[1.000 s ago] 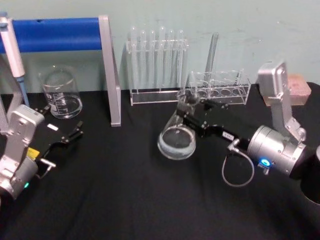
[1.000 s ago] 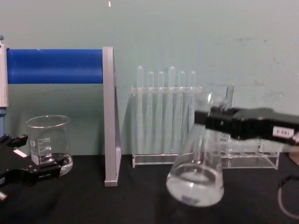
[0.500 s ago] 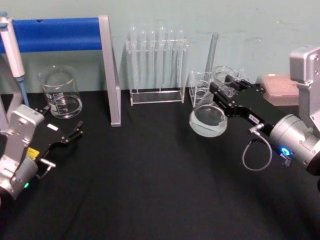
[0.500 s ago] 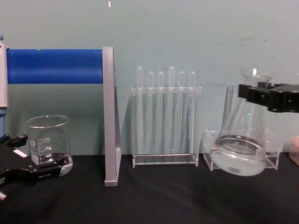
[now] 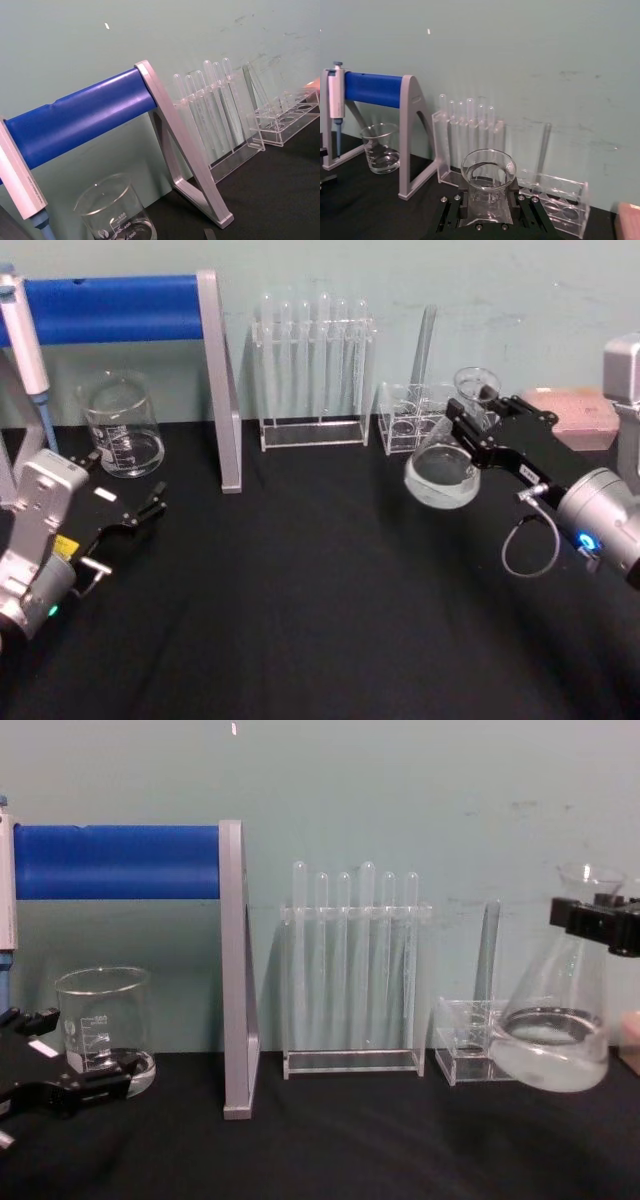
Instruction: Grasp the erlenmeyer flask with one hand, shake it three times, then place it back.
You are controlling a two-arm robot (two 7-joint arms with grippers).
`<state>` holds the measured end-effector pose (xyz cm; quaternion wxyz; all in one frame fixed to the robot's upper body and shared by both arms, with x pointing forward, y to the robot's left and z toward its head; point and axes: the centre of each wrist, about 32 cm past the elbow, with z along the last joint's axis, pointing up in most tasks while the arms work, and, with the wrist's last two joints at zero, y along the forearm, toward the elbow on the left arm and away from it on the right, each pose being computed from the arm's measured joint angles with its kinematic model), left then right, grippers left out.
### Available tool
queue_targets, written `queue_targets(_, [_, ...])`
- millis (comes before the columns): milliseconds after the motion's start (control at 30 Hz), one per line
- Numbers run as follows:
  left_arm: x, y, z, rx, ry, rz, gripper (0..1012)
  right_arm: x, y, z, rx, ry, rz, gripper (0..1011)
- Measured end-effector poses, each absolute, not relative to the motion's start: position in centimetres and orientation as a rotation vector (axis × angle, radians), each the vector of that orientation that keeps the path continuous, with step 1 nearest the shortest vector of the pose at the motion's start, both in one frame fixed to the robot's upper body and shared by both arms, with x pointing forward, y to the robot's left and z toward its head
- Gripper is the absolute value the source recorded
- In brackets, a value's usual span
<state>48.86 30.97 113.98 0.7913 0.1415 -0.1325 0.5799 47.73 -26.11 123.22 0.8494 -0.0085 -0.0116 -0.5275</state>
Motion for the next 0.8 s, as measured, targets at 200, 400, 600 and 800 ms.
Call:
queue_targets(200, [48.9, 31.0, 114.0, 0.304, -0.285, 1.248, 1001, 48.2, -24.9, 123.1, -0.025, -0.026, -1.021, 447])
queue_targets(400, [48.9, 31.0, 114.0, 0.305, -0.285, 1.248, 1001, 48.8, -23.1, 122.9, -0.032, -0.031, -0.883, 447])
queue_targets(600, [48.9, 31.0, 114.0, 0.304, -0.285, 1.248, 1001, 49.2, -21.0, 122.8, -0.036, -0.043, -0.730, 447])
queue_targets(800, [48.9, 31.0, 114.0, 0.304, -0.285, 1.248, 1001, 49.4, -19.5, 122.6, -0.044, -0.041, -0.625, 447])
